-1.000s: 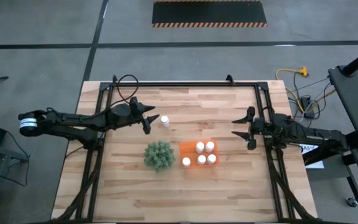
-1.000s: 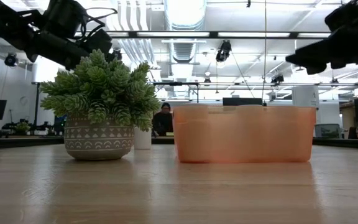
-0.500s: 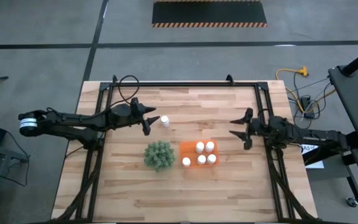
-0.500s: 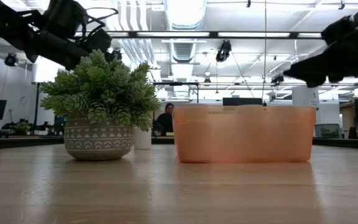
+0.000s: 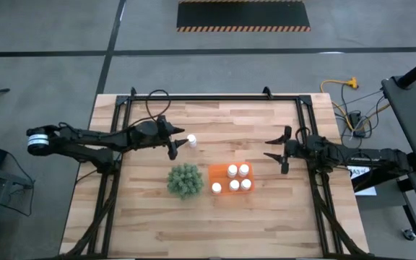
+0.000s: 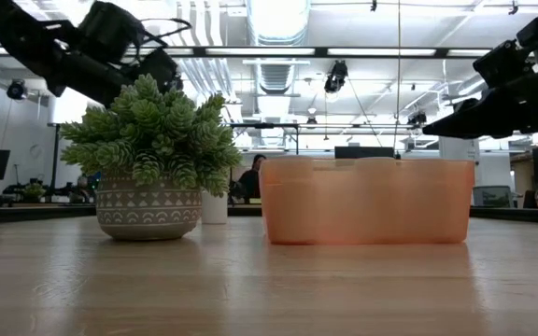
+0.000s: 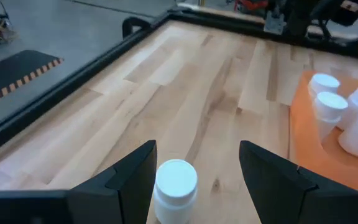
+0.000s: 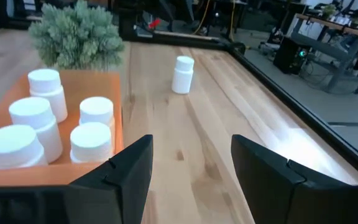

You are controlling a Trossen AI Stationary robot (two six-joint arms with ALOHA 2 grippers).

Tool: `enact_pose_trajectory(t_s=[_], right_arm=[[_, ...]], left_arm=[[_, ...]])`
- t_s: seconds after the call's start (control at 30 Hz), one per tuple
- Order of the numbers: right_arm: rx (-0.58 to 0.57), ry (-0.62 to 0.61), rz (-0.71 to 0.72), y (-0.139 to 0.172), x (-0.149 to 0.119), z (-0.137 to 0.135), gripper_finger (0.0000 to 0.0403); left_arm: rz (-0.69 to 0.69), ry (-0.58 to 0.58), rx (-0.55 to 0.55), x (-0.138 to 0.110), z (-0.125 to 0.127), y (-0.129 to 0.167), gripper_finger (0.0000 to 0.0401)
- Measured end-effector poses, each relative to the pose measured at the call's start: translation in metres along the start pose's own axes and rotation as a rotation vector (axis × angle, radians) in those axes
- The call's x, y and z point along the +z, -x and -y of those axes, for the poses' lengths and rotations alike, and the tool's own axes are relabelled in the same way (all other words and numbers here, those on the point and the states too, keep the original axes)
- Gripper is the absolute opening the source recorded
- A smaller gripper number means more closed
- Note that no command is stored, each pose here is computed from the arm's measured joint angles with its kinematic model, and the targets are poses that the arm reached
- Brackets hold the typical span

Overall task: Pick and place pill bottles into a basket
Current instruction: Put the white pill bottle into the orange bin

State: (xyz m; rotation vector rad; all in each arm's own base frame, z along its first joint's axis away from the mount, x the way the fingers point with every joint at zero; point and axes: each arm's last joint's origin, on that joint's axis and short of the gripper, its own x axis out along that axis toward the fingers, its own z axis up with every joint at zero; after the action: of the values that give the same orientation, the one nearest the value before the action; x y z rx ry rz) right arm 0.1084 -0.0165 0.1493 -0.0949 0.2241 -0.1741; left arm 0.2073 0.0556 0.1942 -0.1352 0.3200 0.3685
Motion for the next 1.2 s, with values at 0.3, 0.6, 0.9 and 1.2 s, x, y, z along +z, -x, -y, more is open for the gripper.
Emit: enact_pose_trajectory(t_s=[0.3, 0.6, 0.9, 1.2], right_arm=[[0.003, 0.004, -0.024, -0.002, -0.002, 0.000, 0.0208], [0.003, 0.003, -0.024, -0.002, -0.002, 0.000, 0.0208], [0.003, 0.002, -0.024, -0.002, -0.002, 0.000, 0.0208], [0.003, 0.002, -0.024, -0.002, -0.002, 0.000, 0.0208]], left_arm=[[-0.267, -0.093, -0.027, -0.005, 0.005, -0.036, 0.0212], [-0.278, -0.098, -0.024, 0.006, 0.007, -0.047, 0.0212], [-0.278, -0.102, 0.028, 0.005, 0.006, -0.048, 0.0212], [-0.274, -0.091, 0.070, 0.004, 0.004, -0.048, 0.0212]])
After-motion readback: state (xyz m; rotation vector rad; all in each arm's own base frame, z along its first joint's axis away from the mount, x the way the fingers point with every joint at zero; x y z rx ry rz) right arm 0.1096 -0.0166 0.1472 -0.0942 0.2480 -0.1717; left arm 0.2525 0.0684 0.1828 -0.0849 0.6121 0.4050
